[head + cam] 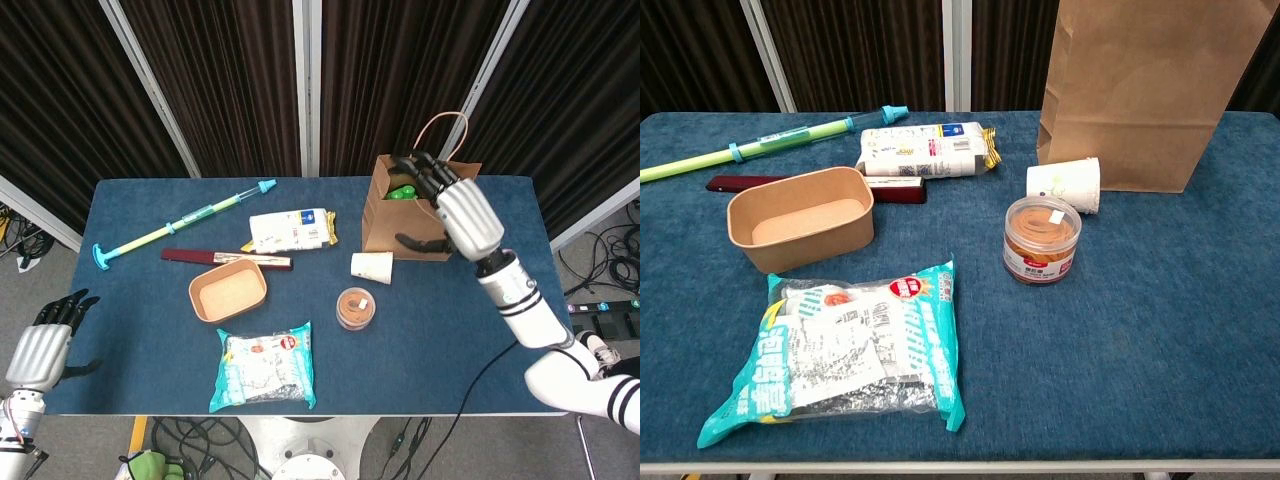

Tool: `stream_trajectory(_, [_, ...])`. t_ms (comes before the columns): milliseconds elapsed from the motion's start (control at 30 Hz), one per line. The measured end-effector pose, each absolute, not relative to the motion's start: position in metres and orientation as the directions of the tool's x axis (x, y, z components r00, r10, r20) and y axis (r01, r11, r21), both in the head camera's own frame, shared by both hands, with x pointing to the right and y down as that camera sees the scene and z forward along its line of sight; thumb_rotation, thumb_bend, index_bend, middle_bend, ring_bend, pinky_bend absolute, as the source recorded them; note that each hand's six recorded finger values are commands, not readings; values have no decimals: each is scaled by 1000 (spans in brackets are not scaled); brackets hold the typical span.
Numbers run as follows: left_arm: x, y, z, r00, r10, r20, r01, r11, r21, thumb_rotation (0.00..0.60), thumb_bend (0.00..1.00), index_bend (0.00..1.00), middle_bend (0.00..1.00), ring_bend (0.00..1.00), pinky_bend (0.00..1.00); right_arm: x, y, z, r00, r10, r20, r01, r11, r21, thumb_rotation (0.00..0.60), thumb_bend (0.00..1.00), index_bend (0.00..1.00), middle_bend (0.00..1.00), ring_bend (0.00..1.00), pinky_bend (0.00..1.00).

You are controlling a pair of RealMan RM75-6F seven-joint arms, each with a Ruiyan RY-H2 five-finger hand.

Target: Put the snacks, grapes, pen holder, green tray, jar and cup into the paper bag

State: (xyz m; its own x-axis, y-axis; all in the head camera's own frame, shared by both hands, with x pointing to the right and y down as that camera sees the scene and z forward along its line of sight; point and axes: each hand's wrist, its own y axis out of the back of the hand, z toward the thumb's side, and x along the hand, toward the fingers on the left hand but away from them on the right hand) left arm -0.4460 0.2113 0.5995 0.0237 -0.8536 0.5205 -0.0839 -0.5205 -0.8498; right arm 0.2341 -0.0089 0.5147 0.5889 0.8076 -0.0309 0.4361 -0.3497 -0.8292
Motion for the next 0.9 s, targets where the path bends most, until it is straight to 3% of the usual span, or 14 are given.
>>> stream_trajectory(133, [-446,212,598,23,-855,518,-84,-518,-851,600,40,200,175,133,144,219,34,515,706,705,-64,388,-461,-798,600,67,64,237,70,221])
stream_trajectory(300, [-448,216,598,15,-853,521,-89,-520,-849,600,41,200,175,133,145,212,62,539,759,617,-205,230,-550,-803,600,8,65,214,69,236])
stream_trajectory(567, [-449,217,599,13,-852,523,-93,-522,-848,600,41,200,175,133,144,204,85,599,726,523,-447,-91,-571,-816,600,0,0,78,1,220])
stream_trajectory(900, [-455,219,603,0,-847,531,-103,-528,-843,600,41,200,175,133,144,181,100,679,627,451,-636,-319,-596,-737,600,0,0,3,0,179])
